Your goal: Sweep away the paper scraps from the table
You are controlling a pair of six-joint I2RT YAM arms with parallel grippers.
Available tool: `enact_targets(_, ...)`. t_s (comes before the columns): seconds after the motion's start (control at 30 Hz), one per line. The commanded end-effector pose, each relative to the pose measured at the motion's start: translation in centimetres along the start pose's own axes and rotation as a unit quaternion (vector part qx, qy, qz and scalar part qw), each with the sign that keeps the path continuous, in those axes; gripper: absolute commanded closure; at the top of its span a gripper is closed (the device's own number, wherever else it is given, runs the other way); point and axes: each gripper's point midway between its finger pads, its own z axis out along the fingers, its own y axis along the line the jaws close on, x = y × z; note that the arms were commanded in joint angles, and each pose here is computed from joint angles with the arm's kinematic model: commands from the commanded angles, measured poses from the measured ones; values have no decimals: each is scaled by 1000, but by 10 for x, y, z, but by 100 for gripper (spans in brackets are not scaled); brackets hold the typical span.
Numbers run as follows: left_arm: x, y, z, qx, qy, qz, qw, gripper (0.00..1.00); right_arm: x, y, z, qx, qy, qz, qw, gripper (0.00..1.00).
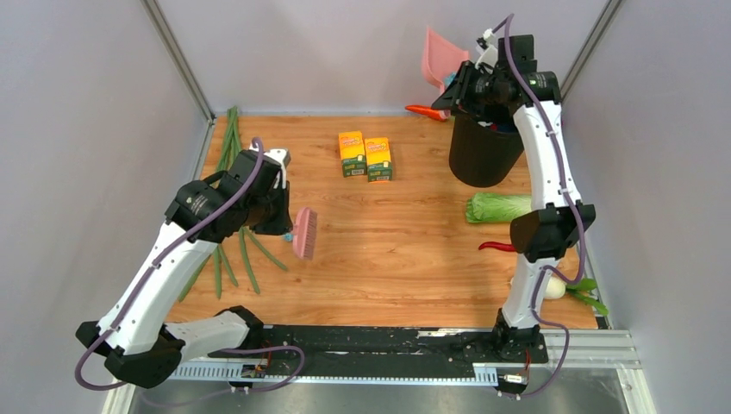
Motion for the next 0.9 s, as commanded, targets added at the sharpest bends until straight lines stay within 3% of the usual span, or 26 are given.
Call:
enact_targets(0.0,-1,-3,-13,21,-26,-21,999,100,-30,18,-33,-79,-42,23,996,100)
enact_targets(0.27,7,3,-21,18,-34,-40,998,100,-66,8,-64,-170,-79,101,977,100)
enact_targets(0.6,9,2,-21,22,-35,-54,998,100,-95,34,-119,-319,-153,149,923,100)
enact_targets(0.77,6,0,-21,27,-38,-57,997,100,-95,40,-140,-406,-169,208,874,100)
enact_targets(0.87,6,0,-23,28,-42,-57,997,100,-93,33,-157,-473,-187,250,824,100)
